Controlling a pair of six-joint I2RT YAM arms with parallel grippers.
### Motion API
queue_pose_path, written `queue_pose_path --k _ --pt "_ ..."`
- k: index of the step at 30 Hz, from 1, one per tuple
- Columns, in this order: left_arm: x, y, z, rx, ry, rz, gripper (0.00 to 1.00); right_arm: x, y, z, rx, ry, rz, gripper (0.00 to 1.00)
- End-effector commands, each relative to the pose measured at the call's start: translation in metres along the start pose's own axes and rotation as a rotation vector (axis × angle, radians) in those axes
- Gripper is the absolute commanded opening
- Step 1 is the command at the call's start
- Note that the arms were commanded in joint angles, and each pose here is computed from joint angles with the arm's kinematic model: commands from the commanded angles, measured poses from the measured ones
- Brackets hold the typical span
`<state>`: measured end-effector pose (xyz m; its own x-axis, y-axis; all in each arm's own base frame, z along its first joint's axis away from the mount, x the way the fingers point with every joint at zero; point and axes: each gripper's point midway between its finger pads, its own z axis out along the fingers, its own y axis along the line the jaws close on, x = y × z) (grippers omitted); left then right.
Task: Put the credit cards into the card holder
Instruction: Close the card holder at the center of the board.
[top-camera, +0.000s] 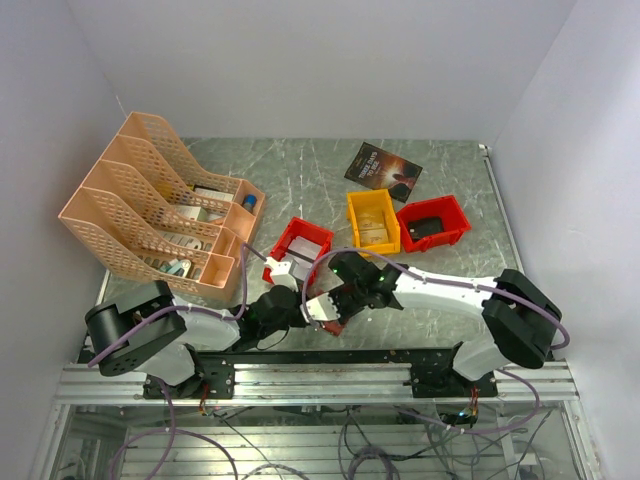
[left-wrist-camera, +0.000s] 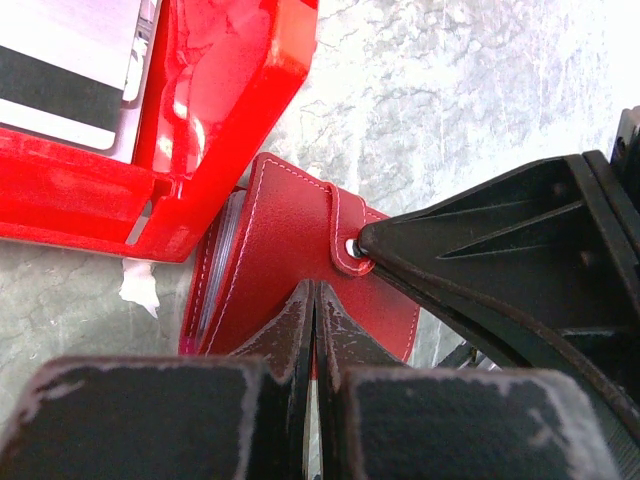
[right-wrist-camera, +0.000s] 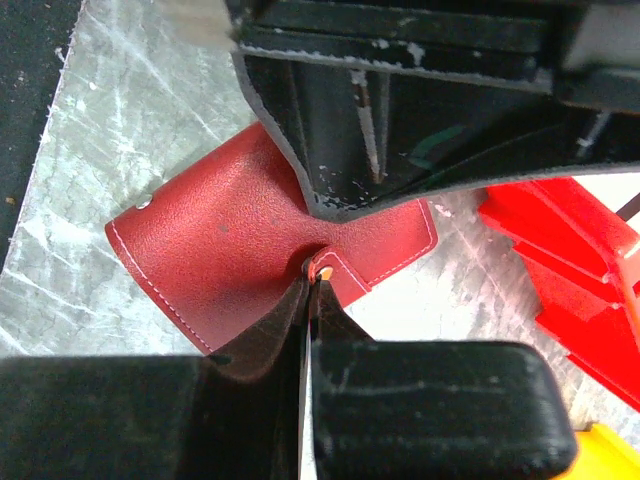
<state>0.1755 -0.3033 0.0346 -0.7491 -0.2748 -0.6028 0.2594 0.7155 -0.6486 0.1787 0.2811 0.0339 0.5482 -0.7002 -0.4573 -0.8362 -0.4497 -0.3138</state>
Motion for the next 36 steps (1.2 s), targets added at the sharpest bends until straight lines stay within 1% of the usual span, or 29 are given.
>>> queue_pose_path --k 1,10,21,30,36 --pt "0.008 0.011 0.002 -0.037 0.031 0.012 0.07 0.001 0.029 0.006 -0.081 0.023 -0.045 0.0" --pt "0.004 0.004 0.001 0.005 0.019 -0.03 0.07 0.006 0.051 0.011 -0.125 0.099 -0.152 0.0" --pt "-0.008 -0.008 -0.002 0.062 -0.007 -0.104 0.07 0.019 0.075 0.015 -0.182 0.163 -0.228 0.0" --pt "-0.028 -0.034 -0.002 0.113 -0.036 -0.122 0.08 0.027 0.086 0.018 -0.22 0.199 -0.258 0.0" --pt "-0.022 -0.034 0.009 0.097 -0.008 -0.11 0.07 0.029 0.088 0.02 -0.233 0.211 -0.268 0.0"
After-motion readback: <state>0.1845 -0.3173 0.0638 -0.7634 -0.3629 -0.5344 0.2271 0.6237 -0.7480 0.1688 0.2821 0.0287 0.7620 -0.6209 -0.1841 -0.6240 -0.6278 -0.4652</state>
